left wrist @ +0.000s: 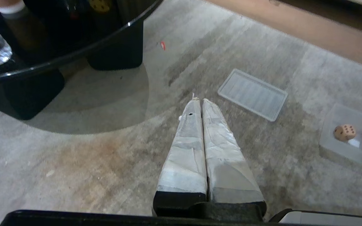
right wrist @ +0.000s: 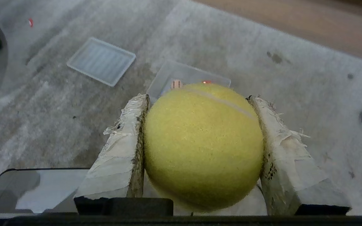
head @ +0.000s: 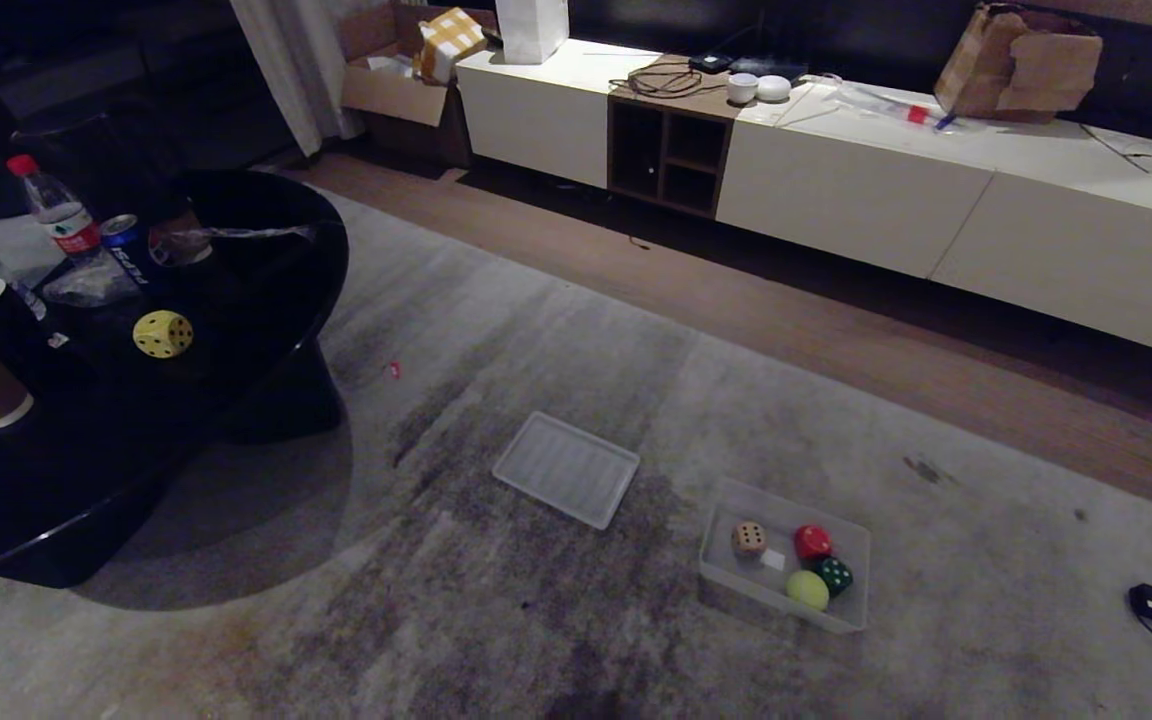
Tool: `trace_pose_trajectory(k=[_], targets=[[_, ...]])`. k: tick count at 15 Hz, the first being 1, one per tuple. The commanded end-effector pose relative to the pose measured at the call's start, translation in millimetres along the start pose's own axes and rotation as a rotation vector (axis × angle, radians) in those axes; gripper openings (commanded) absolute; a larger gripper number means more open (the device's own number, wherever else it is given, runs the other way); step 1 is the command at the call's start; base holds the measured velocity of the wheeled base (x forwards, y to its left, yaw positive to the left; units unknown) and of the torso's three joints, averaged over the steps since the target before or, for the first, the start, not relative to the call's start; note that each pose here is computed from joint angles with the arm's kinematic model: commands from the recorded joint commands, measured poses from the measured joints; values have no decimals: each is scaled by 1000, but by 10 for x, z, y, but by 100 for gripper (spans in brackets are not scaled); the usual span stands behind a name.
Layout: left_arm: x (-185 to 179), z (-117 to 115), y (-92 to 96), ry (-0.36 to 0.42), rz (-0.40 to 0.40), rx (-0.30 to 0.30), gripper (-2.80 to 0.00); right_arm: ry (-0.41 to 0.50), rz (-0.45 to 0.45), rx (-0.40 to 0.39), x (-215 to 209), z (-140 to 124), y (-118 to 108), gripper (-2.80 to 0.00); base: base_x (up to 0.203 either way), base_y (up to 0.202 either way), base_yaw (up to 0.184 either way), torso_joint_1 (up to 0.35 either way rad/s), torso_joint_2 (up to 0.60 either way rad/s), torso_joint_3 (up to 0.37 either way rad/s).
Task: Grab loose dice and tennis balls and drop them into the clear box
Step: Put the ball in the box
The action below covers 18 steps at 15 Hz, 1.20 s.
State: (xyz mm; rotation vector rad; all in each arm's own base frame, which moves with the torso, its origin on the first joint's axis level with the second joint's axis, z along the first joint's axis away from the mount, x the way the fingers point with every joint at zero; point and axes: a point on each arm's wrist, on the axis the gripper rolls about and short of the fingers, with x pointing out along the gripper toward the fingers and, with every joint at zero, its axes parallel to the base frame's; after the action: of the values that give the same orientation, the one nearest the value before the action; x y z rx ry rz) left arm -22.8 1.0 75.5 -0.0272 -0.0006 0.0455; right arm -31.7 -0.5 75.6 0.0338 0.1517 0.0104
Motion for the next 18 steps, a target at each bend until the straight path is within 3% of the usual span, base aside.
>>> trace_pose_trajectory(k=[1, 18], targets=[[2, -4, 0, 3, 1, 0, -280, 3, 1, 0, 1, 0, 0, -280, 0, 0, 0, 0, -1, -207], [2, -4, 0, 3, 1, 4, -280, 3, 1, 0, 2, 0, 0, -280, 0, 0, 0, 3, 2, -197]])
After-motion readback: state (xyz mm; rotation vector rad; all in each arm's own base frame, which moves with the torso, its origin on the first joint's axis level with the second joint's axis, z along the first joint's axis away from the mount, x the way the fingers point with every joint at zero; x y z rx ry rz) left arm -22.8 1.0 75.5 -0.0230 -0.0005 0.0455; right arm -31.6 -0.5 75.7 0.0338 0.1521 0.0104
